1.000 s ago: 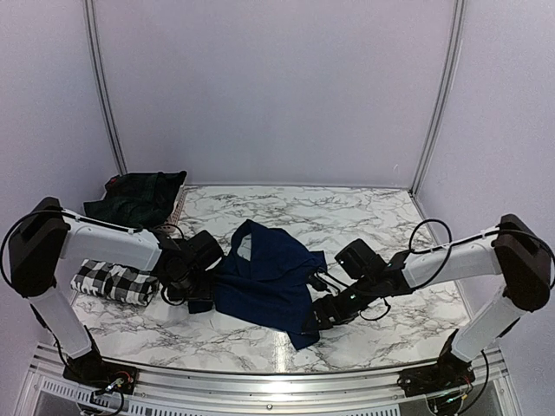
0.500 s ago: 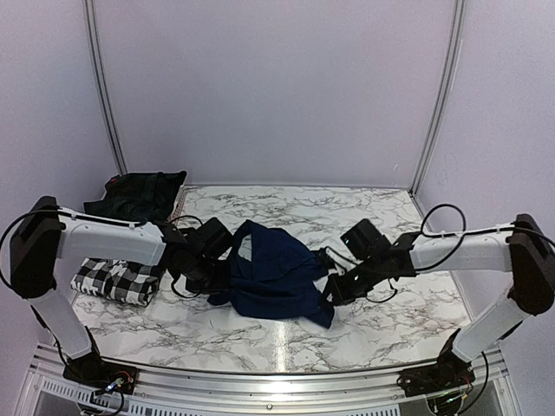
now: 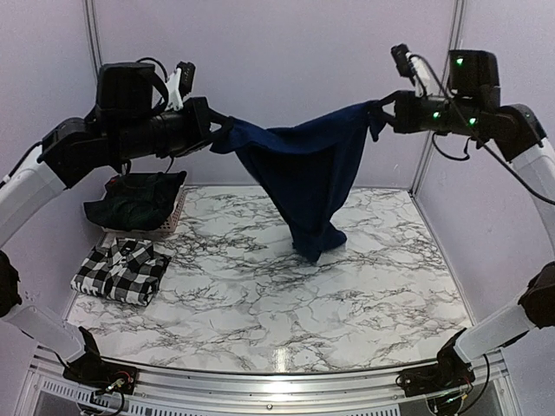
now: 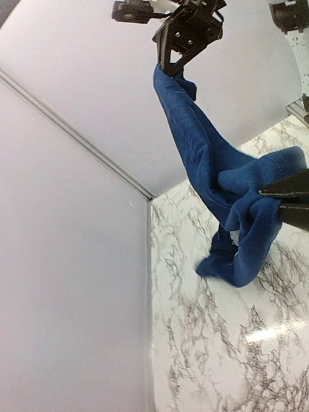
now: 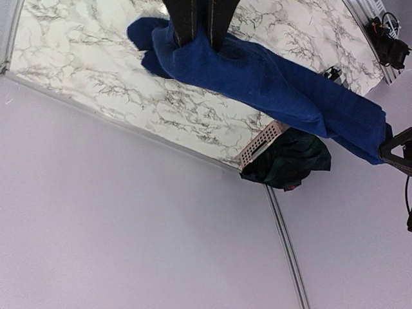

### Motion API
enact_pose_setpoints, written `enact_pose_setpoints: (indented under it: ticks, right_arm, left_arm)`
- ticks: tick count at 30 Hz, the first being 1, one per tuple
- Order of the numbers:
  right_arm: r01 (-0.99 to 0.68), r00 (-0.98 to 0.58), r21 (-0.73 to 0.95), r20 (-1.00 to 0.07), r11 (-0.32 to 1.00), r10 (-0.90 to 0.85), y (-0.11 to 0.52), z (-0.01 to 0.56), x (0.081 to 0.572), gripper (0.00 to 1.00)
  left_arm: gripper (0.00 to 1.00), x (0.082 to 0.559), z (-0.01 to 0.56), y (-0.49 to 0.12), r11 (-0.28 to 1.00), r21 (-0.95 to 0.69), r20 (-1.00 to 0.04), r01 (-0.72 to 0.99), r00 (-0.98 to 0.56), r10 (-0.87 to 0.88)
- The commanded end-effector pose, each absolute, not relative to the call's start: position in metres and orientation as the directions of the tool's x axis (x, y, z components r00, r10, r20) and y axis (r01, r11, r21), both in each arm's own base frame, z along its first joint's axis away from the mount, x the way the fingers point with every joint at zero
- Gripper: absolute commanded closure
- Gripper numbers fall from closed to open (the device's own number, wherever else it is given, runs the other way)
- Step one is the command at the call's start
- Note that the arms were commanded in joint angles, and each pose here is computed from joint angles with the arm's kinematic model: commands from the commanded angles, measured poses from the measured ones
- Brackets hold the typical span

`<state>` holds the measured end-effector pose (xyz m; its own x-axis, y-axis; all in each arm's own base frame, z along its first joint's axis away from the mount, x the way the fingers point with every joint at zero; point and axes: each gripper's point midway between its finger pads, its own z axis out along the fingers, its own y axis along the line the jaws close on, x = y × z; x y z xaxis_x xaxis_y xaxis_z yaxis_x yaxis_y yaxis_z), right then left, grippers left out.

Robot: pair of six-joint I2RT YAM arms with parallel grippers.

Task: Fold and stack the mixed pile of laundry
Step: Flatten out the crumpled T-shirt at the center of the board.

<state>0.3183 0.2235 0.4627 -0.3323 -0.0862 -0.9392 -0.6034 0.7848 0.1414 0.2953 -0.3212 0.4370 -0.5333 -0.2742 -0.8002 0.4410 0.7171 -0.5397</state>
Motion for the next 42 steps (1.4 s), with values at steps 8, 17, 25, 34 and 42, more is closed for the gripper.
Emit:
enact_pose_setpoints:
  ticks: [8,17,25,34,42]
  right_arm:
    - [-0.591,-0.204,0.059,-0.976,0.805,-0.078,0.197,0.55,0.269,1.0]
    - [-0.384,-0.136,0.004,-0.989,0.923,-0.052,0.191,0.547,0.35,1.0]
    - [-0.246,0.028,0.04,-0.998,0.969,0.048,0.154,0.589,0.443,1.0]
    - [-0.546,0.168,0.037,-0.974,0.837,0.153,0.183,0.643,0.389,1.0]
    - [-0.77,0.208,-0.031,-0.956,0.637,0.205,0.241,0.673,0.282,1.0]
  left_arm:
    - [1.0,0.231,0.553,-0.322,0.568,-0.442,-0.897,0.694,-0.328,-0.297]
    - [1.0,0.333,0.544,-0.293,0.742,-0.477,-0.879,0.472,-0.254,-0.404]
    - [1.0,0.471,0.561,-0.279,0.668,-0.567,-0.816,0.482,-0.216,-0.537]
    - [1.0,0.435,0.641,-0.25,0.546,-0.528,-0.762,0.651,-0.078,-0.643]
    - [1.0,0.343,0.69,-0.219,0.552,-0.458,-0.761,0.697,0.014,-0.648]
